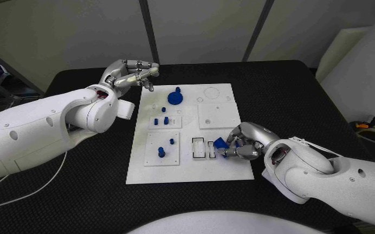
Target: Assemble the parts on the task board
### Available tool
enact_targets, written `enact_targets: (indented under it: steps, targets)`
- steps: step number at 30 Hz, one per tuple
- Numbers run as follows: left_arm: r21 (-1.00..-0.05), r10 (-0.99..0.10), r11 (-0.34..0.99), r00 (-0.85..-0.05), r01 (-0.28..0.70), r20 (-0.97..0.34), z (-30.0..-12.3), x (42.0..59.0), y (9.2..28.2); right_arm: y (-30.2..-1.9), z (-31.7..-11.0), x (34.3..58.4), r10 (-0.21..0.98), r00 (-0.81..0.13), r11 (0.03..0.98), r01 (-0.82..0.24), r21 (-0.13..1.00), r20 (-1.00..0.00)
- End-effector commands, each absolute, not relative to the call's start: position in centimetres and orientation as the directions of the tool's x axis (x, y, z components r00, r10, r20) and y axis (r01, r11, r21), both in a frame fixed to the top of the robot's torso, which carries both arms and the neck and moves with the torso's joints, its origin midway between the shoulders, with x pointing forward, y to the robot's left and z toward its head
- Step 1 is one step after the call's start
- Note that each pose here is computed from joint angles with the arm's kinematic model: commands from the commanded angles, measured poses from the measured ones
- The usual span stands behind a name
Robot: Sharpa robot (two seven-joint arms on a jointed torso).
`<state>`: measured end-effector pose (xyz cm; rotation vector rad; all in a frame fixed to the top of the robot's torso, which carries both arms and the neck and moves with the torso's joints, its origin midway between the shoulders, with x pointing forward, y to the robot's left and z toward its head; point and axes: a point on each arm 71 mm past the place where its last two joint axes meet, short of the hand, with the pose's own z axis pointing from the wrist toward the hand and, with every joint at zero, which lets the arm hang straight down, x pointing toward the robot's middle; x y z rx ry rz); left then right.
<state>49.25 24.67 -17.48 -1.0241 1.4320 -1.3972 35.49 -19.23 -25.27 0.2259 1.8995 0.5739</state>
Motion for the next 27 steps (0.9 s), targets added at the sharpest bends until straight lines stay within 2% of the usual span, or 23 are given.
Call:
enact_targets:
  steps: [1,13,27]
  targets:
    - [-1.000,-0.952,0.020,-0.305,0.000,-0.019,-17.5,49.2,24.5,-18.9,-24.7,35.2,0.489,-0.378,0.822,-0.101,0.560,-0.786]
    - [-1.000,-0.952,0.008,-0.305,-0.012,-0.004,-17.5,49.2,24.5,-18.6,-24.0,34.9,0.518,-0.355,0.803,-0.113,0.585,-0.778]
    - [-1.000,-0.951,0.005,-0.309,-0.013,-0.001,-17.5,49.2,24.3,-15.9,-24.3,35.1,0.498,-0.404,0.794,-0.143,0.591,-0.767]
